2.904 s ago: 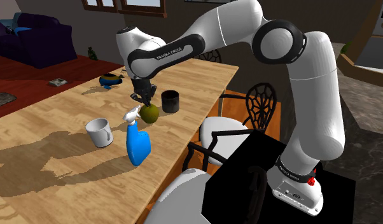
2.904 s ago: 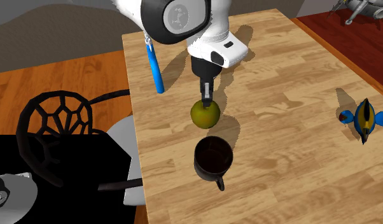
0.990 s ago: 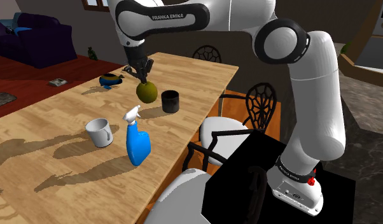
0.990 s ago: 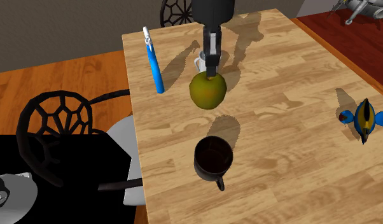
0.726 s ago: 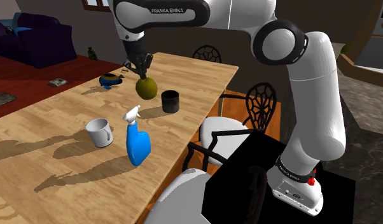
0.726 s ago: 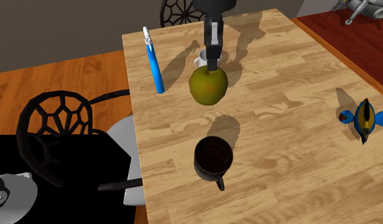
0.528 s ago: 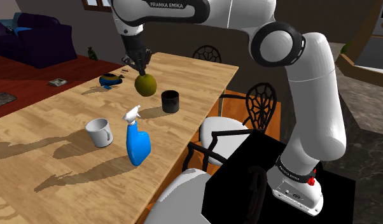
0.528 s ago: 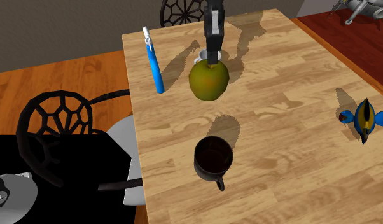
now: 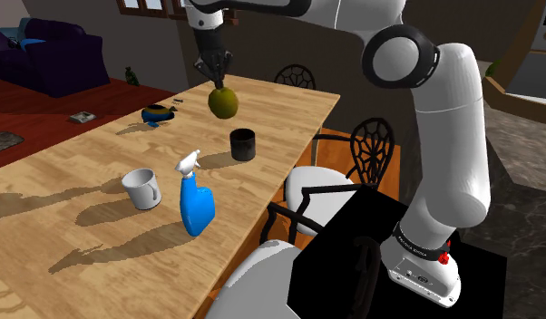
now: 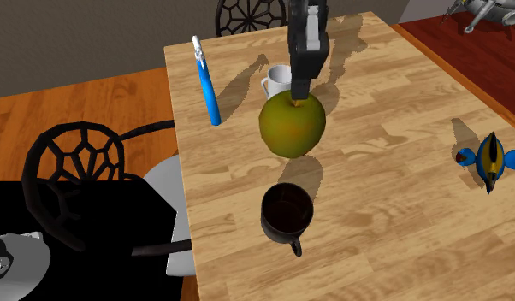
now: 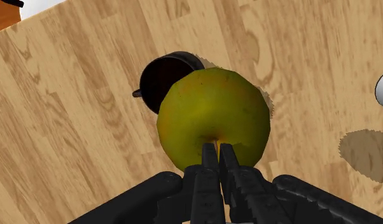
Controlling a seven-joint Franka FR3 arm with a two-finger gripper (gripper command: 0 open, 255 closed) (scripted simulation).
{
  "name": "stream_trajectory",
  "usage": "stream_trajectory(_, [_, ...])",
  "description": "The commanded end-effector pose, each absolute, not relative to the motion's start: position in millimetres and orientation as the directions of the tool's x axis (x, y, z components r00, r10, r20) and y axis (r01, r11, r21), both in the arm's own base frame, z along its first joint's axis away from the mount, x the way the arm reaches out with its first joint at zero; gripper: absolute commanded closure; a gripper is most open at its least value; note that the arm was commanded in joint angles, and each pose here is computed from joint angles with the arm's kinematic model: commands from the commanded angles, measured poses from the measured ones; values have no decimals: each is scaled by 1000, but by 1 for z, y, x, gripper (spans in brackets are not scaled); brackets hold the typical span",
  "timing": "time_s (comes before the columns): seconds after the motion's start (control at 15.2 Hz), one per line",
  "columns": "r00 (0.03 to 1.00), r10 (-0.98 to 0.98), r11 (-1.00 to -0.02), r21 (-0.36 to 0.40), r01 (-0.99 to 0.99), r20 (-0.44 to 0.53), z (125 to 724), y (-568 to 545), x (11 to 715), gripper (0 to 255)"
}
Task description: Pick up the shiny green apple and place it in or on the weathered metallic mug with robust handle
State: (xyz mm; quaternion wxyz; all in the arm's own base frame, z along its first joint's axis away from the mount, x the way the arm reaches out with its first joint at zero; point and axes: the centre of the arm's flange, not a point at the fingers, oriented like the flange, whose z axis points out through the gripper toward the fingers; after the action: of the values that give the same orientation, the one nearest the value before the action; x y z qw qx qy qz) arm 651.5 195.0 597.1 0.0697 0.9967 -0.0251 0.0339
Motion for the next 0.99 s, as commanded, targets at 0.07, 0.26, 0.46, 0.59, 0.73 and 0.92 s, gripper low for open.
stream_trajectory(0.07, [997,-44,-989,137,-54,71,611,158,654,255])
stream_trajectory(0.26, [997,-44,-989,137,-54,71,626,121,658,255])
stream_trajectory(0.46, [997,-44,-989,137,-54,71,630,100,660,255])
stream_trajectory(0.59, [997,-44,-989,137,-54,71,619,100,660,255])
stream_trajectory(0.73, [997,-44,-989,137,-54,71,609,100,660,255])
stream_trajectory(0.92, [997,-44,-989,137,-54,71,593,100,660,255])
